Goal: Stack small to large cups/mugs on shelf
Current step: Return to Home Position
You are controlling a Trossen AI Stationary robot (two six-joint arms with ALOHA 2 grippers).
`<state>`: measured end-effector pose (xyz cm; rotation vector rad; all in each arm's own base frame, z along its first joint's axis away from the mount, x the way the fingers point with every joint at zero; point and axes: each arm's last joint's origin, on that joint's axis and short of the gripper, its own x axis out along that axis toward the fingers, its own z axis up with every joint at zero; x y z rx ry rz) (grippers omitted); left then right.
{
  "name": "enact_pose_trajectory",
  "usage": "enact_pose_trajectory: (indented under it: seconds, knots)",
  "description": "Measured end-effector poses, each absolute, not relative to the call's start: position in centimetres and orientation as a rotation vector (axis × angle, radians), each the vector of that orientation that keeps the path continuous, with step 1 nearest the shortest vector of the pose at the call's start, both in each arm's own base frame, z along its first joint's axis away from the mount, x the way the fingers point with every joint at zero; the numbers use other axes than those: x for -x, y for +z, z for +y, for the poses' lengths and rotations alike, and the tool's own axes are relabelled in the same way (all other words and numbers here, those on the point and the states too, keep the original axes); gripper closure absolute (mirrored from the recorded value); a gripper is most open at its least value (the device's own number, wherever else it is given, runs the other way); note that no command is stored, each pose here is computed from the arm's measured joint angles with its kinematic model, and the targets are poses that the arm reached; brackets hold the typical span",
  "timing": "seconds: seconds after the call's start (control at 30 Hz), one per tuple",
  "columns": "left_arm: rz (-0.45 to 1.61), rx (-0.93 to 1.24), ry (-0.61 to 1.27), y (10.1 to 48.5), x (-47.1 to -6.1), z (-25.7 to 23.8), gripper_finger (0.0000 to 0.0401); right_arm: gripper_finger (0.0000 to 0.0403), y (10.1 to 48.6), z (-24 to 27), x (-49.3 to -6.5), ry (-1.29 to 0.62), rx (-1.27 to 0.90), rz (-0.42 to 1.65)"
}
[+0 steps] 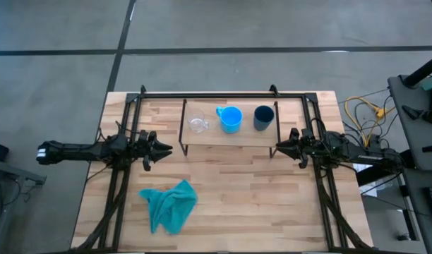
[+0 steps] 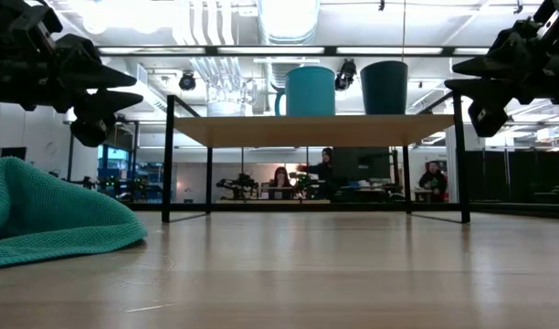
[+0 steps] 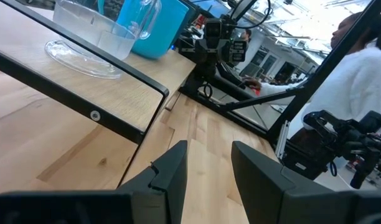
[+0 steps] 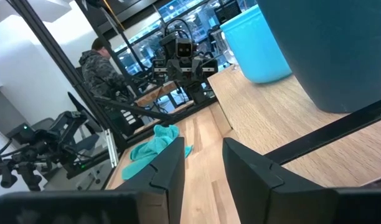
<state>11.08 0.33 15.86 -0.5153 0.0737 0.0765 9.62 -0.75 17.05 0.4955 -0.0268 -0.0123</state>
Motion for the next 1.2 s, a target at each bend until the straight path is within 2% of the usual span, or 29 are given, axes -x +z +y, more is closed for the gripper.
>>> enact_pose_trajectory:
  seconds: [1.2]
  knots:
    - [0.072, 0.515, 0.076, 15.88, -11.07, 0.33, 0.0289, 0.0309, 17.05, -0.75, -9.62, -0.013, -0.495, -0.027]
